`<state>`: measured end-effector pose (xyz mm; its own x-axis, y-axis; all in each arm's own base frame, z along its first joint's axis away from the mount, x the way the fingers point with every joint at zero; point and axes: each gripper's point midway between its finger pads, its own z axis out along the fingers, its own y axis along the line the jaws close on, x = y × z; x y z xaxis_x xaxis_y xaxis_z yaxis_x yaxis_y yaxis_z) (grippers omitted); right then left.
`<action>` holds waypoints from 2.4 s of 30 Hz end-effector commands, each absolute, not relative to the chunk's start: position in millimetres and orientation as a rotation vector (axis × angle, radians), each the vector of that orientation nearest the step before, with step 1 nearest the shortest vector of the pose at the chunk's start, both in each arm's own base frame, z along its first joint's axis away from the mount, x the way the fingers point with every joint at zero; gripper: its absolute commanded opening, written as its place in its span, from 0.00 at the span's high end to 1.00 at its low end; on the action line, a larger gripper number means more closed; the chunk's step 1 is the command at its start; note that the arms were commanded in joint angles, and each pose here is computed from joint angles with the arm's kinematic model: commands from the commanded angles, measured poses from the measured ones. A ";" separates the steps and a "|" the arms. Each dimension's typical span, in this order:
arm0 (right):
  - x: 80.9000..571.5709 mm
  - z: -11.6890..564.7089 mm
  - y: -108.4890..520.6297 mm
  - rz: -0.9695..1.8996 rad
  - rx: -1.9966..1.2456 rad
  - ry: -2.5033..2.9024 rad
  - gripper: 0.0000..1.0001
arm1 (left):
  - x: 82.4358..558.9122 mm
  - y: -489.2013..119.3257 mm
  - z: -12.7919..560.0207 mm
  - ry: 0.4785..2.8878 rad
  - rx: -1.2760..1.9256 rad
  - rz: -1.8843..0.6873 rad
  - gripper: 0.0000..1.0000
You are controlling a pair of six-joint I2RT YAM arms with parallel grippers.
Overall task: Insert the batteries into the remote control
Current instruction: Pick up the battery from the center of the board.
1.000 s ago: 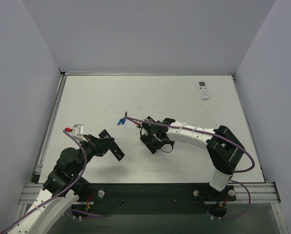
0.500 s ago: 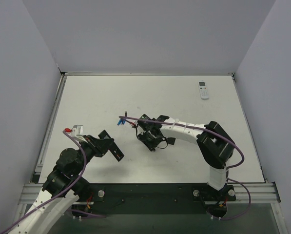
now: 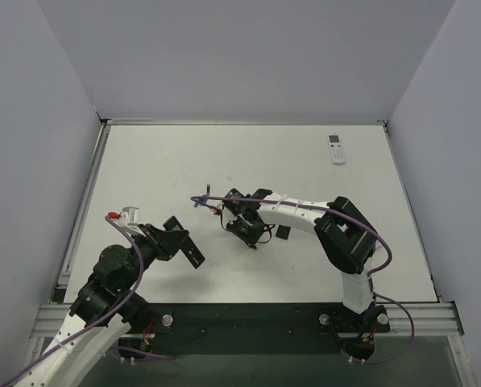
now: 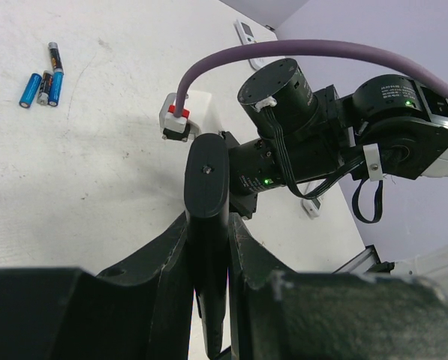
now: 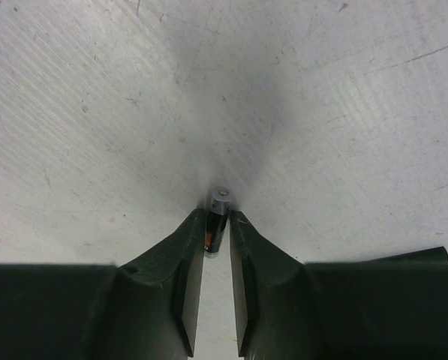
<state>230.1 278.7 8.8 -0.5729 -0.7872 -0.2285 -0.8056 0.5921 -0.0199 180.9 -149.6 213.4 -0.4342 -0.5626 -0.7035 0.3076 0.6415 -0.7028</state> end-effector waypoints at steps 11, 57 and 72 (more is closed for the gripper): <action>215.9 13.4 274.1 -0.024 -2.039 2.203 0.97 | 172.8 -151.7 252.8 1.666 -0.129 -1.039 1.00; 242.3 111.9 253.5 0.082 -0.573 2.556 0.41 | 155.2 -128.8 279.8 1.551 -0.114 -1.008 1.00; 229.7 63.7 256.4 0.074 0.406 2.667 0.44 | 146.1 -112.1 287.2 1.516 -0.112 -0.953 1.00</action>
<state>232.2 265.7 86.4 -0.8868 0.1043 -0.4502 0.0444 0.9889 0.1417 155.3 -124.9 259.8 -0.2980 -0.5528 -0.7782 0.4186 0.6570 -0.6270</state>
